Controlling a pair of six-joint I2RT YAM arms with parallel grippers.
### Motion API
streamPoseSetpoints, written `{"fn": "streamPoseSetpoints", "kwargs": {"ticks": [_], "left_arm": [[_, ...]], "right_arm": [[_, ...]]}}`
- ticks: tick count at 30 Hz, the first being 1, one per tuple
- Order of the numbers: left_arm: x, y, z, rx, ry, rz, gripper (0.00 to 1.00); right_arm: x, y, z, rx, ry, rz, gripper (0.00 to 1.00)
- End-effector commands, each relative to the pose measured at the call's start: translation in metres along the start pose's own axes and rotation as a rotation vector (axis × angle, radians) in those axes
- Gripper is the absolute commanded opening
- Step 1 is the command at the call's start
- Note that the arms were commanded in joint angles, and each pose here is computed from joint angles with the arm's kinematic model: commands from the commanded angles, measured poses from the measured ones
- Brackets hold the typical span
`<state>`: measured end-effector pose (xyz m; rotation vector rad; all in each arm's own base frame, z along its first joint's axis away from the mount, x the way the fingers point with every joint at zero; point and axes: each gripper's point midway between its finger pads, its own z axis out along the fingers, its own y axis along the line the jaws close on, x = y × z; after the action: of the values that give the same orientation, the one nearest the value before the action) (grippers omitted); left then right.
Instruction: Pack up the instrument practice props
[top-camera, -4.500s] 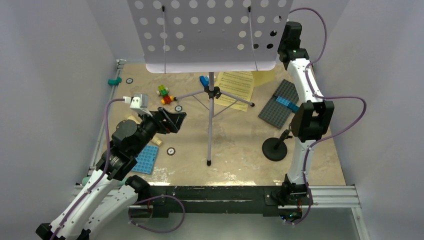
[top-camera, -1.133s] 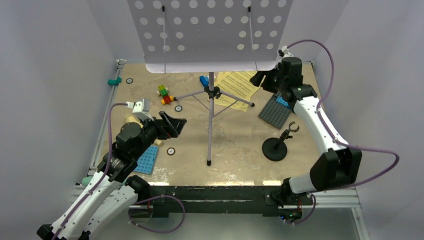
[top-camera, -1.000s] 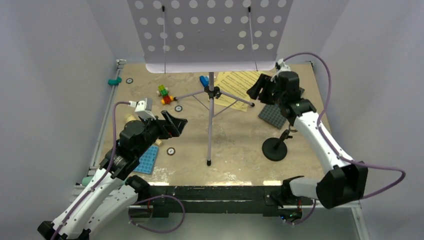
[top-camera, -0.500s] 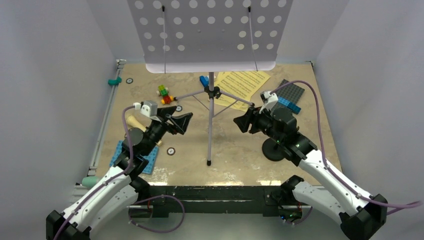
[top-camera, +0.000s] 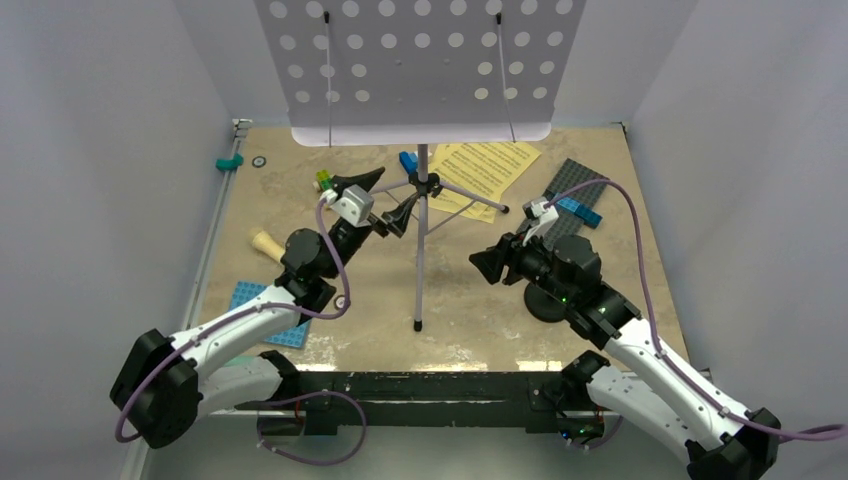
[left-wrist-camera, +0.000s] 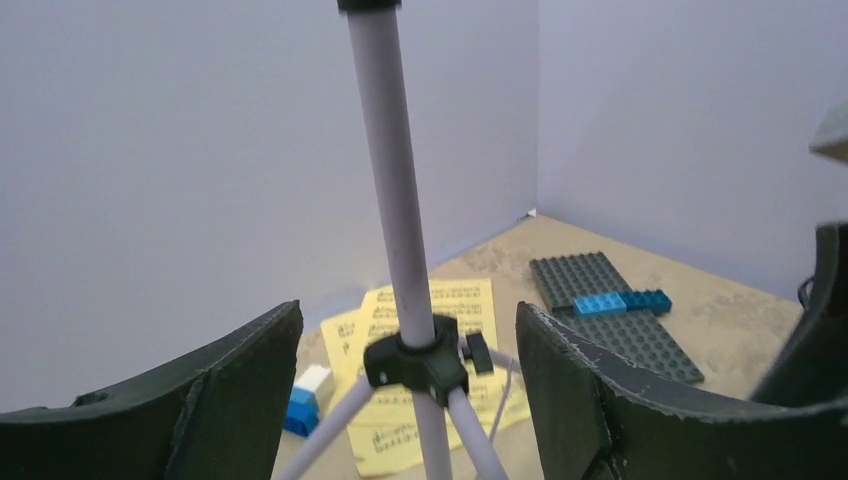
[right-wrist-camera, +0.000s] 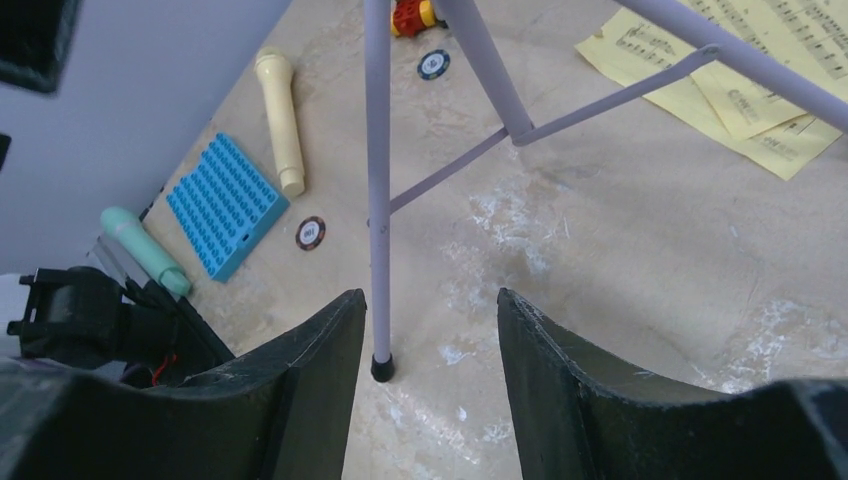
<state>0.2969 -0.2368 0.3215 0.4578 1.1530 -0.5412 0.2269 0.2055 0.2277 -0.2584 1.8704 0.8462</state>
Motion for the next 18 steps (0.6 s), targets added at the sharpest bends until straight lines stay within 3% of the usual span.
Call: {"fn": "streamPoseSetpoints", "kwargs": {"ticks": [1,12,18], "left_arm": [[-0.076,0.011,0.039,-0.055,-0.227,0.119,0.80],[-0.064,0.019,0.101,-0.104,-0.207,0.126,0.77],[-0.062,0.022,0.120,-0.124,-0.212,0.096,0.69]], "right_arm": [[0.009,0.012,-0.003,-0.076,0.000,0.020,0.55],[0.015,0.018,-0.008,-0.118,0.013,-0.016,0.55],[0.015,0.022,-0.010,-0.140,0.005,-0.018,0.55]]}}
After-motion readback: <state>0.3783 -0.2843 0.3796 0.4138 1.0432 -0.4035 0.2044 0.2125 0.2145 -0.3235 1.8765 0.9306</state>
